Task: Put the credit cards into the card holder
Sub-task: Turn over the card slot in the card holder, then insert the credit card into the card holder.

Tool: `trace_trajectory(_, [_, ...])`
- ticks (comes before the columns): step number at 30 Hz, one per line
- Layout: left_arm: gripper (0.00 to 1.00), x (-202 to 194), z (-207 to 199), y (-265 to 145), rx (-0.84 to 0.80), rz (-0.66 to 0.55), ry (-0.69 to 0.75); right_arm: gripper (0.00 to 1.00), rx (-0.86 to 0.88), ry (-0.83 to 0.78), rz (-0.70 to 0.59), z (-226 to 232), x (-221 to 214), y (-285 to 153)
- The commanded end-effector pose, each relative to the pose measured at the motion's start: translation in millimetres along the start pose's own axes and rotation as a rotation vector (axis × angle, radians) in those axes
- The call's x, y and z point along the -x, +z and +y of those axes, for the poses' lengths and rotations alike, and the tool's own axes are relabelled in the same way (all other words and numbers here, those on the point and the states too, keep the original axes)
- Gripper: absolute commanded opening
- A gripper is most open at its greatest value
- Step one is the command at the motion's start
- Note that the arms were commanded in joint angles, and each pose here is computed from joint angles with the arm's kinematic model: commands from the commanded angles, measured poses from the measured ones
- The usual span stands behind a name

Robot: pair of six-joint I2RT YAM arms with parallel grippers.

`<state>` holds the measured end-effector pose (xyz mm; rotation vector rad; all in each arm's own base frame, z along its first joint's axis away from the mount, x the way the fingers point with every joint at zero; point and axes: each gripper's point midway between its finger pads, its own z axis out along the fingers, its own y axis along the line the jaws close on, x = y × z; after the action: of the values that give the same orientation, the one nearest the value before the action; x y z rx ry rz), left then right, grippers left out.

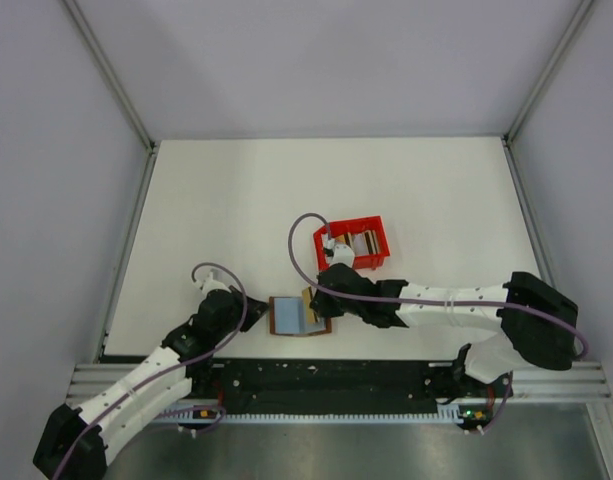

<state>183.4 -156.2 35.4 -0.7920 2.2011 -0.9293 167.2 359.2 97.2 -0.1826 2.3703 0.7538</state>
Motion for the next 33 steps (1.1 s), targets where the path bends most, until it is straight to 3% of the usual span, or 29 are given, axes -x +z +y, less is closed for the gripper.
trace_trajectory(1, [0.00, 1, 12, 6, 0.004, -0.032, -0.015, 0.00, 0.208, 0.067, 0.040, 19, 3, -9])
trace_trajectory(8, [0.00, -5, 27, 8, 0.034, -0.021, -0.019, 0.00, 0.270, 0.130, 0.095, 8, -22, 0])
trace_trajectory(15, [0.00, -9, 35, 8, 0.051, -0.005, -0.011, 0.00, 0.324, 0.198, 0.120, 3, -19, 16])
trace_trajectory(33, [0.00, -9, 45, 9, 0.088, -0.014, 0.001, 0.00, 0.177, 0.286, 0.133, -38, -35, 32])
